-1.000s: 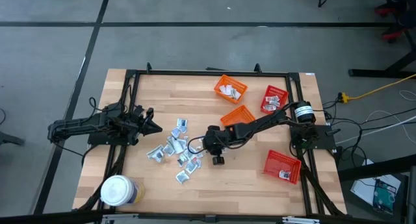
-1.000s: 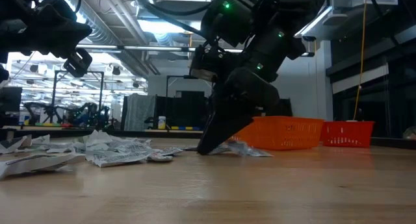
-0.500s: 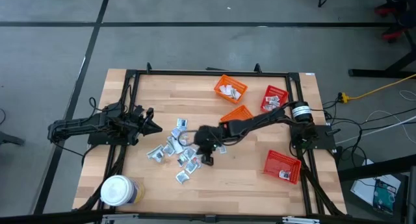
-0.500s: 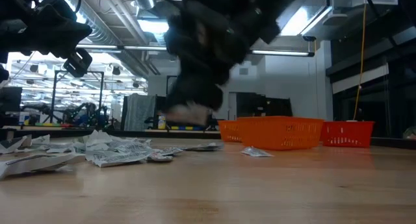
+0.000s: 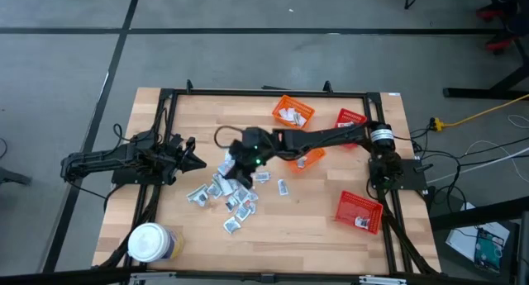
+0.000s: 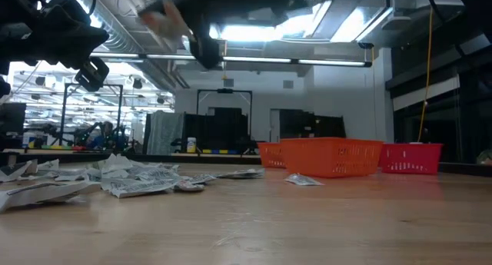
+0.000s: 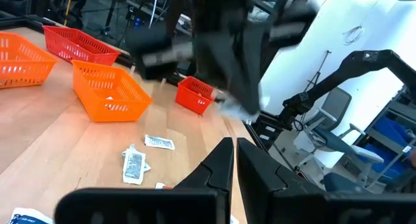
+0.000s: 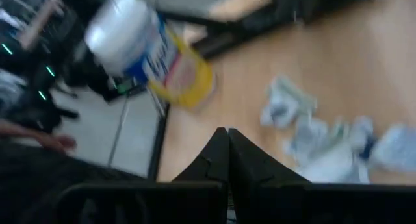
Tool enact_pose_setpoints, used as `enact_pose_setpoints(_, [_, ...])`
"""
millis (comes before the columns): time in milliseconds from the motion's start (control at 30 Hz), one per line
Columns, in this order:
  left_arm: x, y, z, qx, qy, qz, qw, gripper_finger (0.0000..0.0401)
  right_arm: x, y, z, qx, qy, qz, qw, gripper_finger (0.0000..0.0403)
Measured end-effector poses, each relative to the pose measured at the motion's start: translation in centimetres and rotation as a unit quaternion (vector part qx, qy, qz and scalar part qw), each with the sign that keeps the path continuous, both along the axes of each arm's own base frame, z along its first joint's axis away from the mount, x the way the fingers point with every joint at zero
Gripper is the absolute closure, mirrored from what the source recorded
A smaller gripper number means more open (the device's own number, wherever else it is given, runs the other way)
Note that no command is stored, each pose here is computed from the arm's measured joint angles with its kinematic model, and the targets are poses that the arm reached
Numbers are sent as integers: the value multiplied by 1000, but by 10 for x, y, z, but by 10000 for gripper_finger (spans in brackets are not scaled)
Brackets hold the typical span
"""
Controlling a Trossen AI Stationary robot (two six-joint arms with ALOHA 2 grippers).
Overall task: Pick & Place First Aid Supplies
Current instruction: Put the orange ointment pack into the top red bin
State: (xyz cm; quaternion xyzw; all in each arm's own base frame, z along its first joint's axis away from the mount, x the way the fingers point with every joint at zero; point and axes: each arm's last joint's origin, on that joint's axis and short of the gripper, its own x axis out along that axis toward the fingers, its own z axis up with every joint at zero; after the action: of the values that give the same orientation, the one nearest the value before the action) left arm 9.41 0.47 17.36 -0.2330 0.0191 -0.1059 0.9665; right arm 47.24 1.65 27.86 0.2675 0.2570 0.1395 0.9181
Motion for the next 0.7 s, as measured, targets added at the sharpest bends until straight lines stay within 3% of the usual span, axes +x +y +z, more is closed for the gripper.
enact_pose_setpoints(133, [0, 0, 0, 0, 0, 0, 1000, 386, 6, -9, 25, -49, -50, -72, 995, 401])
enact_pose_setpoints(333, [0, 0, 0, 0, 0, 0, 1000, 386, 8, -21, 82, -143, -179, -69, 971, 401])
enact_pose_setpoints(400, [0, 0, 0, 0, 0, 0, 1000, 386, 6, -27, 104, -171, -229, -75, 955, 402])
enact_pose_setpoints(533, [0, 0, 0, 0, 0, 0, 1000, 386, -2, -36, 151, -236, -336, -89, 907, 402])
enact_pose_setpoints(700, [0, 0, 0, 0, 0, 0, 1000, 386, -15, -41, 191, -247, -393, -91, 881, 402])
